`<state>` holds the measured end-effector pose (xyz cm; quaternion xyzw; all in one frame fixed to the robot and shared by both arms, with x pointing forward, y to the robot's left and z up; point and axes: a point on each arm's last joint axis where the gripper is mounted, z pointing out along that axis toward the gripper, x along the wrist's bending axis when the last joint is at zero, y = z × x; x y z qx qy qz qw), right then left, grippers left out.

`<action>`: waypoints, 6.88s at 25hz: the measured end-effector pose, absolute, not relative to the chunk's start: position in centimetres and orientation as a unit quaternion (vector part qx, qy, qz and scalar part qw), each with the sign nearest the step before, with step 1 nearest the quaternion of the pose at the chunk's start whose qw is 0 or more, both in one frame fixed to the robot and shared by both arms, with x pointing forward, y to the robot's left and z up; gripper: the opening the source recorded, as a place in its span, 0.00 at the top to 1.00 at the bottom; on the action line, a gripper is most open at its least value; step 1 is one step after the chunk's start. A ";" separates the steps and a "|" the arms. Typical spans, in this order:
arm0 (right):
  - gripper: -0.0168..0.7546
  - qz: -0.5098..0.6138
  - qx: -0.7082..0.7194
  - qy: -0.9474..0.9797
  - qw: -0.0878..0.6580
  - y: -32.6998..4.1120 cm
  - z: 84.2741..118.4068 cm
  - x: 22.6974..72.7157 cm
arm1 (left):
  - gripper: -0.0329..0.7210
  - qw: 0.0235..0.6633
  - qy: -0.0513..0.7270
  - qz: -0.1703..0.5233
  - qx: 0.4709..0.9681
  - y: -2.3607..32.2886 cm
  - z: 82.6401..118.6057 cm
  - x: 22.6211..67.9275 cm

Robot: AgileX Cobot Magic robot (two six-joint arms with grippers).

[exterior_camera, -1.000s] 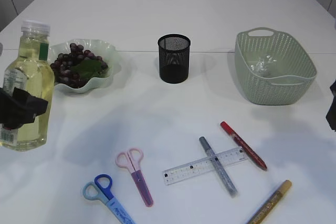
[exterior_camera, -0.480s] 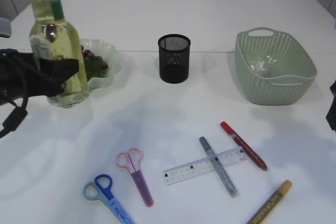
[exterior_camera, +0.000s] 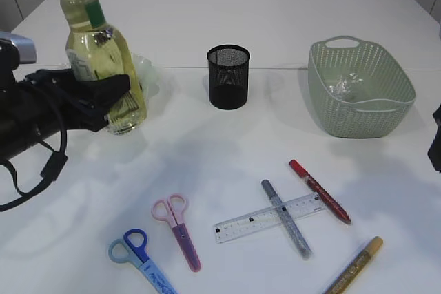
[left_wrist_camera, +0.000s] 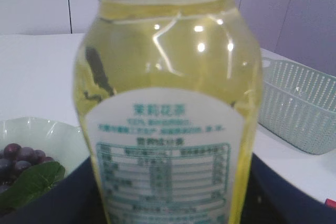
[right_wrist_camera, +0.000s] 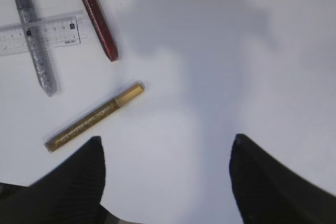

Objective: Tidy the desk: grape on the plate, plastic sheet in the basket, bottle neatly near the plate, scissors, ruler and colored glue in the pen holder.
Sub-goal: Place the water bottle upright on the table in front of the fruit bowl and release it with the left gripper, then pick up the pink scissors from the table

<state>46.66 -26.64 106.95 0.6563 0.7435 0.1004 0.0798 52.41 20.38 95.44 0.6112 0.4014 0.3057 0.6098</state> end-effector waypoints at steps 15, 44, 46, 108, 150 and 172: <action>0.23 0.103 0.656 0.743 0.082 -26.6 107.0 46.7 | 0.39 0.585 0.433 0.307 0.613 19.9 91.5 56.2; 0.23 0.103 0.656 0.743 0.082 -26.6 107.0 46.7 | 0.26 0.549 0.384 0.323 0.669 19.0 85.4 58.5; 0.23 0.103 0.656 0.743 0.082 -26.6 107.0 46.7 | 0.20 0.547 0.383 0.323 0.671 18.9 85.6 58.5; 0.27 0.128 0.650 0.749 0.022 -24.5 107.0 46.0 | 0.22 0.168 0.709 0.056 0.682 24.2 101.7 44.8; 0.48 0.042 0.512 0.857 -0.033 2.9 96.0 53.7 | 0.22 0.150 0.747 0.073 0.643 28.0 101.6 45.3; 0.48 0.007 0.535 0.845 -0.018 3.7 90.8 54.4 | 0.22 0.150 0.747 0.073 0.643 28.0 101.6 45.3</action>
